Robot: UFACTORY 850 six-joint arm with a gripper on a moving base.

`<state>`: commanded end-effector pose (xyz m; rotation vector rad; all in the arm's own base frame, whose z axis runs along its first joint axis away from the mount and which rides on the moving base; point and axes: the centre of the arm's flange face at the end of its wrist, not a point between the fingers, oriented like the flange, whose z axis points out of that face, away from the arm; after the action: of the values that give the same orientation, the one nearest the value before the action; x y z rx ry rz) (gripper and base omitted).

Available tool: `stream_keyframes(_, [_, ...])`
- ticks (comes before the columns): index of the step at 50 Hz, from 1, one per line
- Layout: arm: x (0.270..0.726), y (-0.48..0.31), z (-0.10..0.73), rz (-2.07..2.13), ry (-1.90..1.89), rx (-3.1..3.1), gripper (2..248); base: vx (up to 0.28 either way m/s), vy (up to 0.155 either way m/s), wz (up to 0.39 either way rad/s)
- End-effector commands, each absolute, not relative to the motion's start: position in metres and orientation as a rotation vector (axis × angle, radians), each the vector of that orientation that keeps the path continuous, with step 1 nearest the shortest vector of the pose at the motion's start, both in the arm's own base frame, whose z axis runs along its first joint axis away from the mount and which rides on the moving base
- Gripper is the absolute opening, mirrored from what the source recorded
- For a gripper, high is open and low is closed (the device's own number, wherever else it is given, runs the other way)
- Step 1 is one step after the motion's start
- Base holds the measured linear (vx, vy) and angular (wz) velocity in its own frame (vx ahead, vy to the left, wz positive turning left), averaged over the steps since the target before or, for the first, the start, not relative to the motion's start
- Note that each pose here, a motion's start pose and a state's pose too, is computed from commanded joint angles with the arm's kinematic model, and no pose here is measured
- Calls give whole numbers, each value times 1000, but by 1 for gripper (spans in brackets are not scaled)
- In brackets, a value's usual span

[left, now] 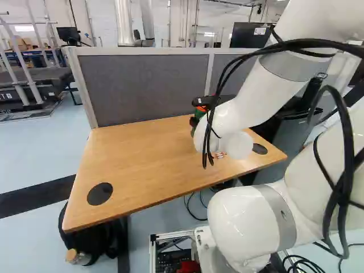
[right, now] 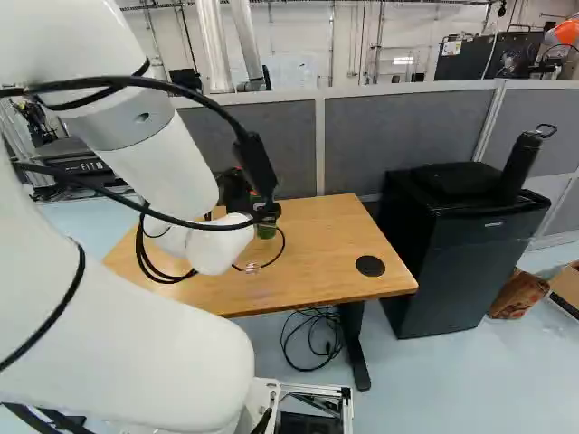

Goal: Pick up the green bottle from the table

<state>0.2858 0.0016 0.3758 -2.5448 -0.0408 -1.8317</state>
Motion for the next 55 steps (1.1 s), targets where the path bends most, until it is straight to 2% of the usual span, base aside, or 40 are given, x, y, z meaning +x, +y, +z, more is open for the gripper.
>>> stream_keyframes(55, [270,0,366,-1824,0,-2558,11,0,0,0])
